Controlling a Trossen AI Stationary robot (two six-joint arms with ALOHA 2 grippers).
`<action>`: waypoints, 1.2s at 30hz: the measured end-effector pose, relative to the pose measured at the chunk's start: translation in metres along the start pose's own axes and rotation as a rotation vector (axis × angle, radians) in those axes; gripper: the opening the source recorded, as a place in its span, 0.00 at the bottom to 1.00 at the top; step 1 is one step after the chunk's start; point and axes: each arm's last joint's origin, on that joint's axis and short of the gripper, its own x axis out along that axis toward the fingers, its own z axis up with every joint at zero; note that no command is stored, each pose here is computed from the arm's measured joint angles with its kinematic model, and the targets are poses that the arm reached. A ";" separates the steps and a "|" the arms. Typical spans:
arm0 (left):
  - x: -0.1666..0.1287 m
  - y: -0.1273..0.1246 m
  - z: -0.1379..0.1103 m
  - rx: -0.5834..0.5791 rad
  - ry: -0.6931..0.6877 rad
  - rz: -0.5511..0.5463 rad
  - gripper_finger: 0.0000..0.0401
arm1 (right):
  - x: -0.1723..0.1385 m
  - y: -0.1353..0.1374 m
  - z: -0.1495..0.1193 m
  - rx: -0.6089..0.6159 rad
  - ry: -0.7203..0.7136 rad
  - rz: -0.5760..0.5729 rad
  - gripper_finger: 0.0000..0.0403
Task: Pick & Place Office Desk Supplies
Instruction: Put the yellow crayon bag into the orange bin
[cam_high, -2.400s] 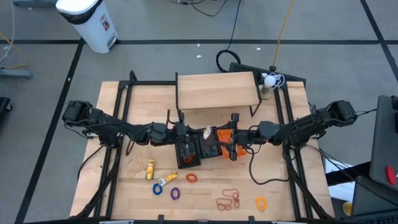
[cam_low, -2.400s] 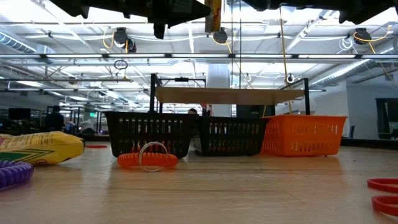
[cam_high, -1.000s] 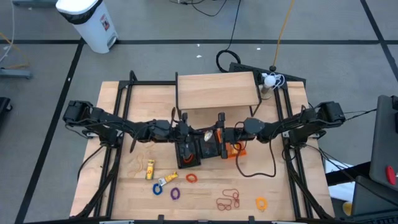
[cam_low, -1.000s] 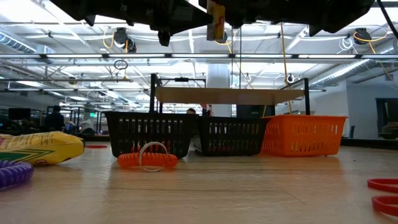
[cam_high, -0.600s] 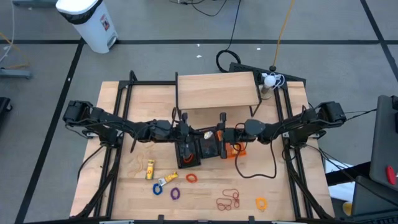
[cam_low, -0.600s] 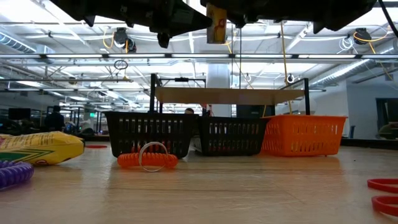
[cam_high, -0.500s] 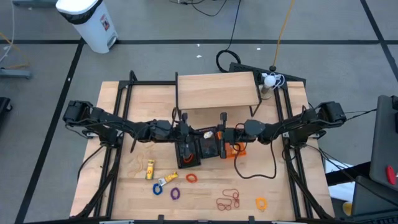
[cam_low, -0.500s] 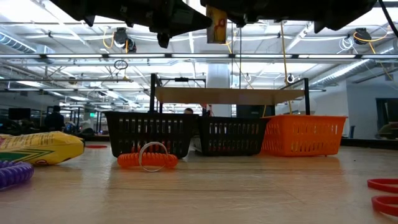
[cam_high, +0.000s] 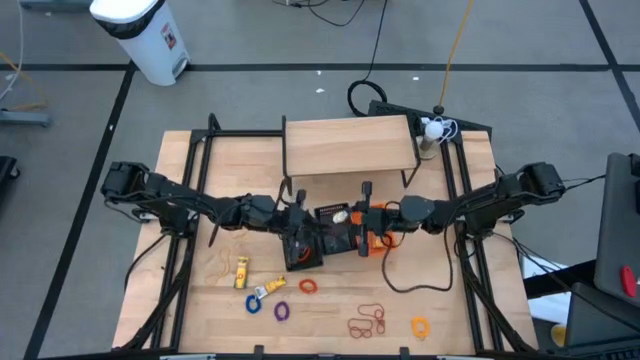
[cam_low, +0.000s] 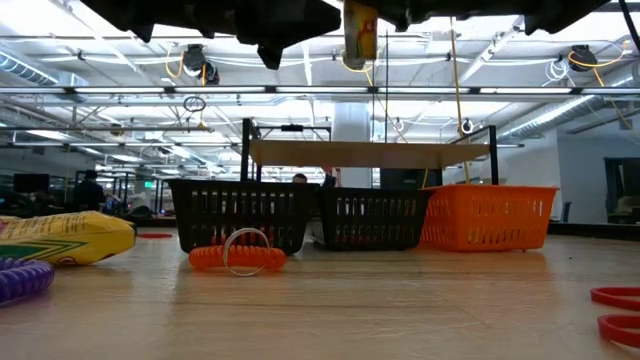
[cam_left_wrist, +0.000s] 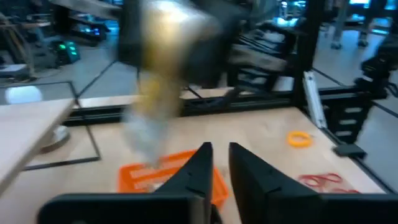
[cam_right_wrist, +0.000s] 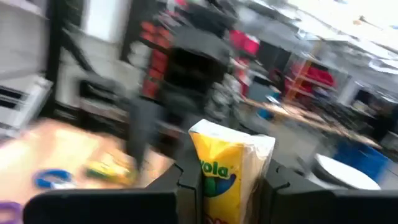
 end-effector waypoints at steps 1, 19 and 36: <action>0.000 0.000 0.000 0.000 0.000 -0.001 0.19 | -0.001 0.000 0.000 -0.007 0.012 -0.006 0.14; -0.002 0.009 -0.011 0.065 0.133 0.294 0.47 | -0.047 -0.023 0.014 0.163 0.299 -0.223 0.14; -0.002 0.022 0.007 0.113 -0.052 0.349 0.48 | -0.064 -0.026 -0.039 0.728 0.776 -0.317 0.14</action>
